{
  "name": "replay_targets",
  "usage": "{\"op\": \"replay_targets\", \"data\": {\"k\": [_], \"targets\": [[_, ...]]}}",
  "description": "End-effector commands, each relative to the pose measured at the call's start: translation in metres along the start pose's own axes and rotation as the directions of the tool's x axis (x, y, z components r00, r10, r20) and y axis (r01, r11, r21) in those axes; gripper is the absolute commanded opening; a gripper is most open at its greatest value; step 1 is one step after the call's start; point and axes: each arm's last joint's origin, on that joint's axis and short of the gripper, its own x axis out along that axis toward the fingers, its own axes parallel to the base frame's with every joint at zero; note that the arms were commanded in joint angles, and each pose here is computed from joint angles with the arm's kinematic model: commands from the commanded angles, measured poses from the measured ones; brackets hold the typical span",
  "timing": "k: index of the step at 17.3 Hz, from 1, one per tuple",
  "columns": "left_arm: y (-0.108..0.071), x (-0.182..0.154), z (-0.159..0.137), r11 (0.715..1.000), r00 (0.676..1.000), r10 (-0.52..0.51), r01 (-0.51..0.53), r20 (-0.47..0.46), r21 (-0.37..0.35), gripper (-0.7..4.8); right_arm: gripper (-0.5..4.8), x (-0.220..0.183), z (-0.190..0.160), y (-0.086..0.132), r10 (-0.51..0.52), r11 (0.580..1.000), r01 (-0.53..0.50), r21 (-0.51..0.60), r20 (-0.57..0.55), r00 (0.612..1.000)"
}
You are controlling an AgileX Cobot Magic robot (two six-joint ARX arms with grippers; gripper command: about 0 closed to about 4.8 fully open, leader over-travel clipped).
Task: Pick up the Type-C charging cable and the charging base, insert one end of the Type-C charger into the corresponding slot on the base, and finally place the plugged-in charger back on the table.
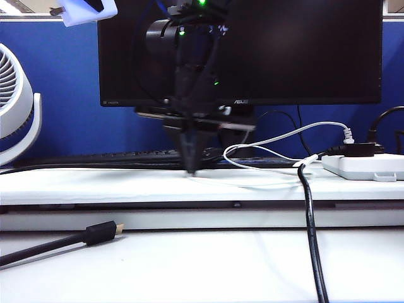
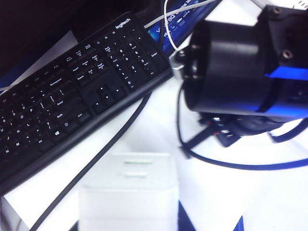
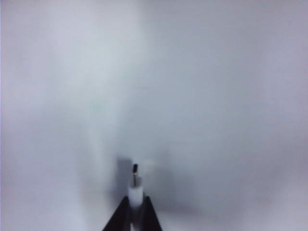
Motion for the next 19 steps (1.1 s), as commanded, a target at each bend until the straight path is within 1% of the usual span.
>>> {"op": "replay_targets", "data": {"k": [1,3,4,5,7,8,9,10,11,13,15,16,17,19], "targets": [[0.0,-0.004,0.002,1.0,1.0,0.003,-0.003,0.019,-0.003,-0.06,-0.06,-0.021,0.014,-0.019,-0.064,0.986,0.072,-0.149,0.062,0.996],[0.0,-0.004,0.002,1.0,1.0,0.003,-0.002,0.02,-0.003,-0.06,-0.06,-0.05,0.028,-0.033,-0.059,0.958,0.102,-0.267,0.163,0.985],[0.0,-0.004,0.002,1.0,1.0,0.003,-0.003,0.021,-0.003,-0.06,-0.06,-0.072,0.035,-0.042,-0.041,0.927,0.125,-0.354,0.237,0.971],[0.0,-0.004,0.002,1.0,1.0,-0.005,0.005,0.029,-0.001,-0.06,-0.06,-0.091,0.04,-0.049,-0.016,0.899,0.141,-0.413,0.292,0.956],[-0.001,-0.004,0.004,0.999,0.998,-0.032,0.032,0.056,-0.001,-0.06,-0.06,-0.125,0.045,-0.062,0.04,0.861,0.154,-0.485,0.366,0.93],[-0.001,-0.005,0.005,0.999,0.997,-0.05,0.051,0.067,-0.016,-0.06,-0.06,-0.142,0.045,-0.067,0.069,0.844,0.162,-0.512,0.403,0.913],[-0.002,-0.006,0.006,0.997,0.994,-0.07,0.073,0.082,-0.031,-0.06,-0.06,-0.163,0.045,-0.074,0.115,0.818,0.172,-0.55,0.447,0.887],[-0.002,-0.007,0.007,0.995,0.991,-0.084,0.088,0.1,-0.039,-0.06,-0.06,-0.176,0.044,-0.078,0.145,0.794,0.182,-0.58,0.471,0.87],[-0.002,-0.01,0.01,0.994,0.989,-0.092,0.098,0.119,-0.049,-0.06,-0.06,-0.196,0.04,-0.084,0.183,0.753,0.215,-0.622,0.512,0.839],[-0.002,-0.015,0.015,0.991,0.981,-0.106,0.118,0.163,-0.068,-0.06,-0.06,-0.225,0.033,-0.096,0.239,0.691,0.263,-0.673,0.557,0.796],[-0.003,-0.02,0.021,0.983,0.959,-0.166,0.178,0.23,-0.035,-0.06,-0.06,-0.248,0.024,-0.106,0.319,0.658,0.245,-0.712,0.559,0.765],[-0.004,-0.023,0.024,0.974,0.941,-0.214,0.225,0.264,-0.015,-0.06,-0.06,-0.259,0.02,-0.111,0.352,0.657,0.23,-0.718,0.562,0.748],[-0.005,-0.024,0.025,0.961,0.918,-0.263,0.277,0.296,-0.005,-0.06,-0.06,-0.267,0.017,-0.115,0.371,0.653,0.229,-0.722,0.569,0.734],[-0.008,-0.026,0.029,0.919,0.854,-0.372,0.393,0.363,0.018,-0.06,-0.06,-0.281,0.01,-0.123,0.408,0.609,0.263,-0.748,0.58,0.705]]}}
